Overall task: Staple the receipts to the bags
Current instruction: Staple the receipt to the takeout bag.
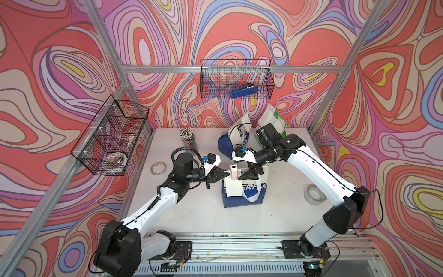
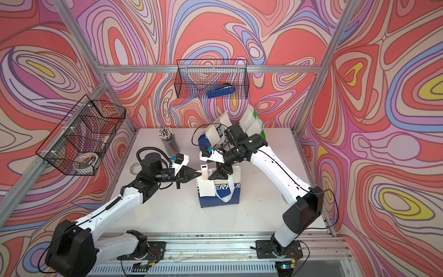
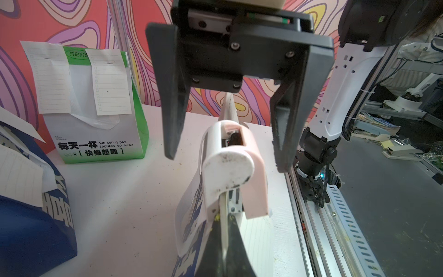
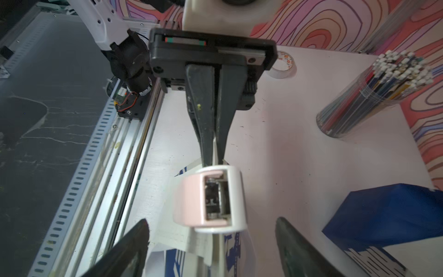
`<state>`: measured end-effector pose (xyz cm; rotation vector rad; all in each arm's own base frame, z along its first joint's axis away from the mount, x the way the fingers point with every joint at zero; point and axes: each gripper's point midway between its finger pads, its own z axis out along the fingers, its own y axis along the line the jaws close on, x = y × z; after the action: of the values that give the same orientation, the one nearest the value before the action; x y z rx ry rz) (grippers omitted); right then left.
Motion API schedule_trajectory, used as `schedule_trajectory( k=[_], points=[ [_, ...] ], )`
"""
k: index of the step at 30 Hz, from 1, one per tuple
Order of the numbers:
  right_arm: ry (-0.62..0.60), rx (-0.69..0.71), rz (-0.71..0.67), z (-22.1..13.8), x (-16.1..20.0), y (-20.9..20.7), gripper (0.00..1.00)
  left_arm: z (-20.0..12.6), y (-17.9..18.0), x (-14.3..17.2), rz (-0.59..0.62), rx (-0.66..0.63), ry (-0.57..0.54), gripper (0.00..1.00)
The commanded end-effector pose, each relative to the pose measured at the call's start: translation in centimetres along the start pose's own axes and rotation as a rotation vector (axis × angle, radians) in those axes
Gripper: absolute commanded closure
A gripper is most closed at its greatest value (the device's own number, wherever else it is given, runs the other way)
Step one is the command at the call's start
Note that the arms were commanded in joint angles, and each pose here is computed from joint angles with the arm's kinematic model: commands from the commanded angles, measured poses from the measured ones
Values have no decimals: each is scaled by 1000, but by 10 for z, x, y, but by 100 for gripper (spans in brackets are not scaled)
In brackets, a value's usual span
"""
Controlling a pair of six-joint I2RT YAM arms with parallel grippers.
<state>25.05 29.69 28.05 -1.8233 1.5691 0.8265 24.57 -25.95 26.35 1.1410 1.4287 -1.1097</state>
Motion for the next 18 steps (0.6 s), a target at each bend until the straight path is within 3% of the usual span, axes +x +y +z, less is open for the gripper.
schedule_trajectory(
  k=[1, 7, 18],
  points=[
    [-30, -91, 61, 2, -1, 16, 16, -4, -7, -39, 172, 18, -68, 100],
    [-42, -92, 123, 17, -2, 0, 18, -3, -9, -40, 175, 27, -65, 100],
    [-10, -147, 124, 32, -2, 4, 34, -3, -10, -42, 160, 43, -78, 100]
  ],
)
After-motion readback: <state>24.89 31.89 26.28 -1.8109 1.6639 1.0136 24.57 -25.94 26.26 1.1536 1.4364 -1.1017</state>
